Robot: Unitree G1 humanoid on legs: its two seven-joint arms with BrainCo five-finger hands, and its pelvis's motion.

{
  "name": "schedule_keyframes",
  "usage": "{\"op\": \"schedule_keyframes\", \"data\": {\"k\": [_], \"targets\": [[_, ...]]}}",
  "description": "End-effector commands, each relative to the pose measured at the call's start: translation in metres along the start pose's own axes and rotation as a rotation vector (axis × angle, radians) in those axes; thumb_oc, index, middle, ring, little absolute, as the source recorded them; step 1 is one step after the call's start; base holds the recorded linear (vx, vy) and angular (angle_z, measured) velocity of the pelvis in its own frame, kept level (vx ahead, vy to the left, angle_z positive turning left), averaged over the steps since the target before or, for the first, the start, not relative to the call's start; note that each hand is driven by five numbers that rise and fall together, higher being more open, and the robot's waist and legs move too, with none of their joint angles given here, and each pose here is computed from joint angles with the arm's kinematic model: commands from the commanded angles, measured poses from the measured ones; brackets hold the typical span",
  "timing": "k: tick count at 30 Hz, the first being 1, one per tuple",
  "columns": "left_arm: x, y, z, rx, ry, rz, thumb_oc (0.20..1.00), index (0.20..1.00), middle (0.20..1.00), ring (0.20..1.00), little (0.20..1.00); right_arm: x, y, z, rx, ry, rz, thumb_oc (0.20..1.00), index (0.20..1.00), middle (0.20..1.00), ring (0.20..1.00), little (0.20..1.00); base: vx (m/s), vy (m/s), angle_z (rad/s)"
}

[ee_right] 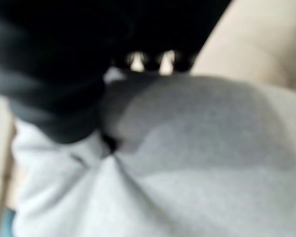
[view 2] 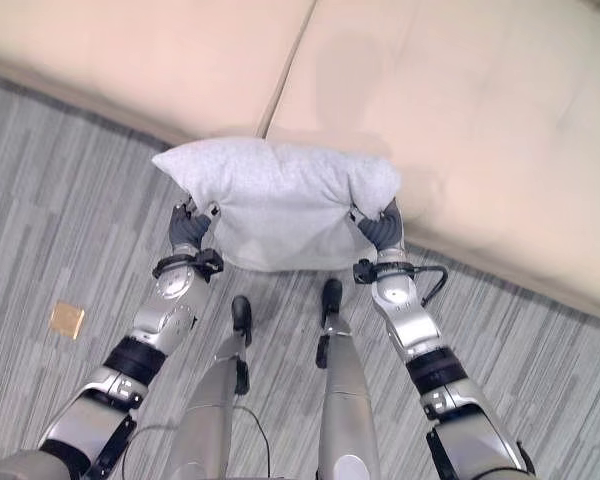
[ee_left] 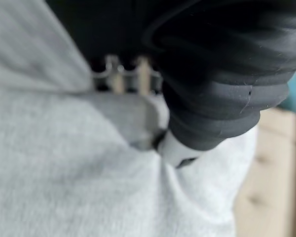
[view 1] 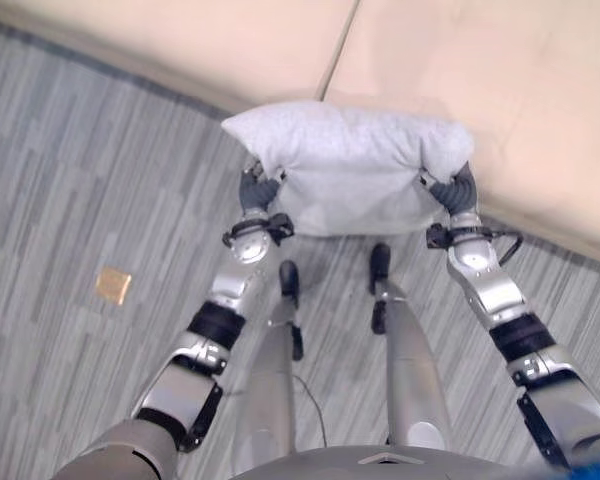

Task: Pick up all the scattered cushions and arrange them neatly on the sofa.

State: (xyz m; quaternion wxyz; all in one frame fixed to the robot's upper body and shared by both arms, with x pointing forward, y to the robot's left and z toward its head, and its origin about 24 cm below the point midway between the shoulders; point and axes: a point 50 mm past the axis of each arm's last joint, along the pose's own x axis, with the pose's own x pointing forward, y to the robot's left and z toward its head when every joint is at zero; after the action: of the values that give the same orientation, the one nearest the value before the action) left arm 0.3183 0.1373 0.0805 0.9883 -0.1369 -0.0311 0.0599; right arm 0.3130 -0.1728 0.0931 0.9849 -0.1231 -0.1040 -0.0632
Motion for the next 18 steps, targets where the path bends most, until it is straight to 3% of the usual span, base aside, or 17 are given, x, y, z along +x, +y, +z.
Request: {"op": "schedule_keyframes", "data": {"k": [1,9,18], "targets": [[-0.005,-0.040,0.018,-0.033,-0.126,-0.213,0.200,0.200,0.200,0.200,0.200,-0.003,0.017,0.037,0.042,-0.222,0.117,0.200,0.200,0.200,0.200,0.200,0.14,-0.110,-0.24],[-0.039,-0.004,-0.022,-0.002,0.014,-0.167,0.200,0.200,0.200,0.200,0.200,-0.041,-0.006,0.002,-0.028,-0.115,0.083,0.200,0.200,0.200,0.200,0.200,0.11,-0.172,0.07],[-0.049,0.005,-0.031,-0.011,0.061,-0.146,0.200,0.200,0.200,0.200,0.200,-0.049,-0.018,-0.010,-0.027,-0.052,0.029,0.200,0.200,0.200,0.200,0.200,0.09,-0.091,0.14]]}}
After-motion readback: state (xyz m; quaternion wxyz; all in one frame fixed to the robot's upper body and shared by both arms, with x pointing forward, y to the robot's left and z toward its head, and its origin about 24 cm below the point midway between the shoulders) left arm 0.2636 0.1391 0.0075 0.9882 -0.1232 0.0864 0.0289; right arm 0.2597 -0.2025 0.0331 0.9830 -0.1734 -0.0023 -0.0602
